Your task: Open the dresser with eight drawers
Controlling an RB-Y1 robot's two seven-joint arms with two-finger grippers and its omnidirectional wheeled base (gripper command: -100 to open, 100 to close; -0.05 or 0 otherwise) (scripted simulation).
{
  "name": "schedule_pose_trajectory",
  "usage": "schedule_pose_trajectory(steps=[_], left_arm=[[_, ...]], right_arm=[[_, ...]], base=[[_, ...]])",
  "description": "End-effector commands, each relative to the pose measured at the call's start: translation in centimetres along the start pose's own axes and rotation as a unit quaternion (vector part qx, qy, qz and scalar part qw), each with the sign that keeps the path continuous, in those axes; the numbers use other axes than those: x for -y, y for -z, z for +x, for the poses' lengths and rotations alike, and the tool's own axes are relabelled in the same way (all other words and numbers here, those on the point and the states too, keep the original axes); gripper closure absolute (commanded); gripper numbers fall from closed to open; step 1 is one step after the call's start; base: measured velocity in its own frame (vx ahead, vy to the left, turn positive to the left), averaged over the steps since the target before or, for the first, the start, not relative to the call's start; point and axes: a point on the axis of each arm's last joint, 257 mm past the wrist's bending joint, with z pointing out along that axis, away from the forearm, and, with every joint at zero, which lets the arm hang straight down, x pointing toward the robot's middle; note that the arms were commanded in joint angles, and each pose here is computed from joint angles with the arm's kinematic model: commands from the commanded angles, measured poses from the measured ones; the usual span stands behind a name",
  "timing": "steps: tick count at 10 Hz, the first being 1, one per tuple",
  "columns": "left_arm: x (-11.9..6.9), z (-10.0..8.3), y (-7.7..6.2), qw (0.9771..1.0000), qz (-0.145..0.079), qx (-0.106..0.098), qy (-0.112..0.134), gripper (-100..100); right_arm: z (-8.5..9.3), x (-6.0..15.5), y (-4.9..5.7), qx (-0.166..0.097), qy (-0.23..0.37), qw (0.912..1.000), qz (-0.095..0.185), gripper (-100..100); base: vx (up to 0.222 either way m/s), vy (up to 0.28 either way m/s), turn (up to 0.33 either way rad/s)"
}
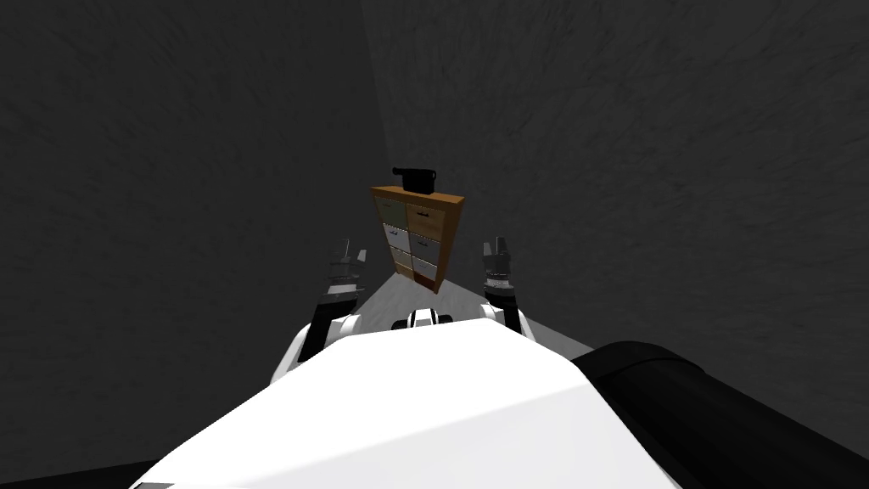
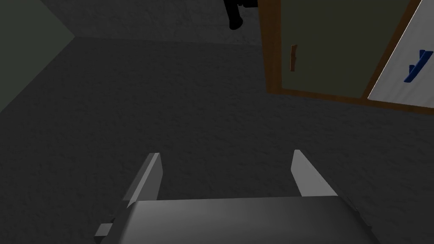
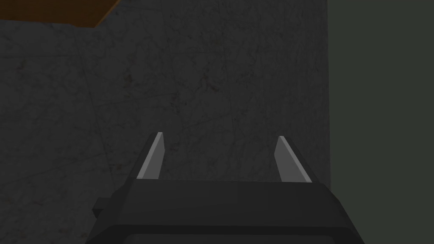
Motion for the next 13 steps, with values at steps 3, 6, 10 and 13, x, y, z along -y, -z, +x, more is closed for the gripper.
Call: schedule_pose_trajectory(steps=[3,6,10,13], left_arm=[[-0.1,1.8,-2.1,0.9992,-0.021,-0.026,0.021,-100],[0.3,3.1,-3.4,0.9981,-0.027,-0.04,0.038,-100],[-0.3,4.4,-4.7,0.9958,-0.054,-0.049,0.055,-100],[-0.8,5.1,-5.2,0.9941,-0.071,-0.053,0.063,-100]], right_arm=[[0.0,0.0,0.0,0.0,0.0,1.0,0.0,0],[0.0,0.0,0.0,0.0,0.0,1.0,0.0,0],[0.0,0.0,0.0,0.0,0.0,1.0,0.0,0],[0.0,0.0,0.0,0.0,0.0,1.0,0.0,0]], base=[[0.045,-0.038,-0.05],[0.034,-0.033,-0.072],[0.04,-0.034,-0.054],[0.036,-0.022,-0.059]])
